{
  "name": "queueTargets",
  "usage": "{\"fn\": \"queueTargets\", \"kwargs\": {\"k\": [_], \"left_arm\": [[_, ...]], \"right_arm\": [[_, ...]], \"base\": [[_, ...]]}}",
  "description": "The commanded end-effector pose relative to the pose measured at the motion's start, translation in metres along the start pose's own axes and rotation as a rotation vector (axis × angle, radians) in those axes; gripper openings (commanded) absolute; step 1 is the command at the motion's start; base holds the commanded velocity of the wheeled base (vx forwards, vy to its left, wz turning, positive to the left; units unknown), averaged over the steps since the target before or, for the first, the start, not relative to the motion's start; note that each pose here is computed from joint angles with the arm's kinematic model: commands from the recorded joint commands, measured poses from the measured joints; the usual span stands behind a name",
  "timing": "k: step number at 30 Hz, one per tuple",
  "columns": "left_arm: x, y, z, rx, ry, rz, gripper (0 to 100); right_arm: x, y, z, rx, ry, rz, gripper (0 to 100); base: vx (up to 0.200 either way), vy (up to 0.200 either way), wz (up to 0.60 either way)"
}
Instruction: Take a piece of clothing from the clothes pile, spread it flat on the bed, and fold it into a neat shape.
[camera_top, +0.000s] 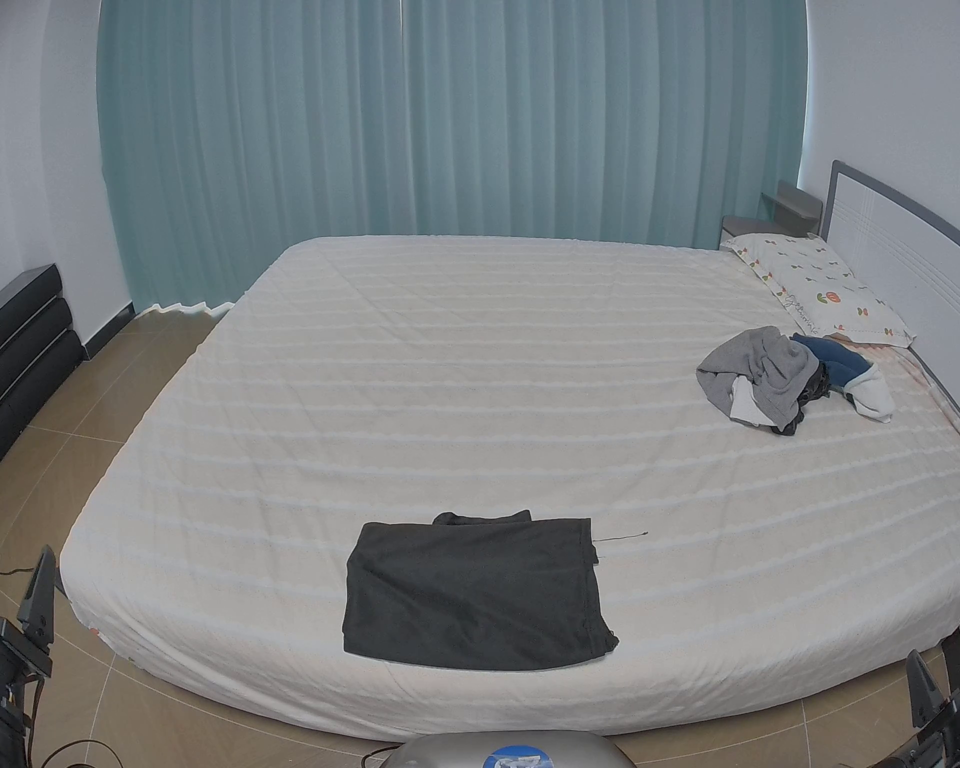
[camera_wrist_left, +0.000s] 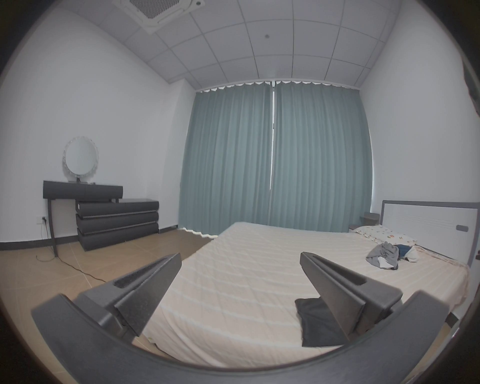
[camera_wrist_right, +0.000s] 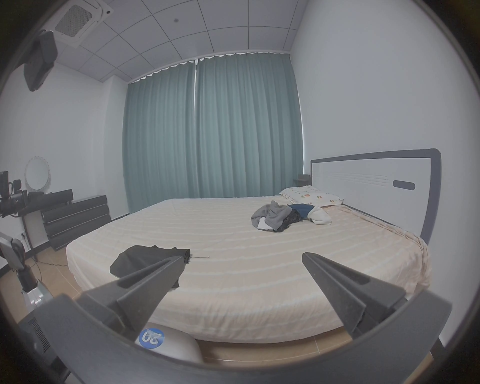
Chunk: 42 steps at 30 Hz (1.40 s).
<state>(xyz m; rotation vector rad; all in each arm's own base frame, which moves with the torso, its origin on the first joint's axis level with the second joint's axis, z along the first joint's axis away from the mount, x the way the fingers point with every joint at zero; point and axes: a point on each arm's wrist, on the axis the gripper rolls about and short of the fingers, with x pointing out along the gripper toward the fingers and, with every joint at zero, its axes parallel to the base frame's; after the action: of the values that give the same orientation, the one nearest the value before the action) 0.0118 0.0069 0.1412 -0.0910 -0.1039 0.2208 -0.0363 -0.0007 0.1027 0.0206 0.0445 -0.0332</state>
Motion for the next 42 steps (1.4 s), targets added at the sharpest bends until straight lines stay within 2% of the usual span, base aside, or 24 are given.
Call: {"fn": "queueTargets", "kwargs": {"k": [1,5,11,20,27,30,34,35,37,38,42], "left_arm": [[-0.014,0.006,0.002,-0.023,-0.091,0.024,100],[-0.019,0.008,0.002,0.014,-0.126,0.058,100],[-0.027,0.009,0.003,0.037,-0.179,0.134,100],[-0.043,0.011,-0.005,0.062,-0.240,0.183,100],[-0.046,0.012,-0.018,0.071,-0.243,0.106,100],[-0.043,0.012,-0.029,0.080,-0.214,0.057,100],[-0.043,0.010,-0.029,0.087,-0.215,0.007,100],[-0.042,0.010,-0.032,0.096,-0.195,-0.034,100],[-0.041,0.009,-0.036,0.107,-0.151,-0.064,100],[-0.041,0.009,-0.037,0.110,-0.138,-0.065,100],[-0.040,0.010,-0.053,0.139,0.009,-0.082,100]], "right_arm": [[-0.001,0.000,-0.001,-0.011,-0.043,0.003,100],[0.003,0.001,-0.001,-0.020,-0.100,0.009,100],[0.014,0.001,-0.017,-0.056,-0.140,0.010,100],[0.014,0.001,-0.019,-0.060,-0.116,0.029,100],[0.014,0.001,-0.022,-0.059,-0.087,0.052,100],[0.015,0.001,-0.027,-0.062,-0.041,0.045,100],[0.015,0.001,-0.027,-0.055,-0.042,0.043,100],[0.015,0.001,-0.027,-0.055,-0.042,0.043,100],[0.015,0.001,-0.027,-0.050,-0.042,0.042,100],[0.015,0.001,-0.027,-0.048,-0.040,0.042,100],[0.015,0.001,-0.027,-0.045,-0.043,0.042,100]], "base": [[0.000,0.000,0.00],[0.000,0.000,0.00],[0.000,0.000,0.00],[0.000,0.000,0.00],[0.000,0.000,0.00],[0.000,0.000,0.00],[0.000,0.000,0.00],[0.000,0.000,0.00],[0.000,0.000,0.00],[0.000,0.000,0.00],[0.000,0.000,0.00]]}}
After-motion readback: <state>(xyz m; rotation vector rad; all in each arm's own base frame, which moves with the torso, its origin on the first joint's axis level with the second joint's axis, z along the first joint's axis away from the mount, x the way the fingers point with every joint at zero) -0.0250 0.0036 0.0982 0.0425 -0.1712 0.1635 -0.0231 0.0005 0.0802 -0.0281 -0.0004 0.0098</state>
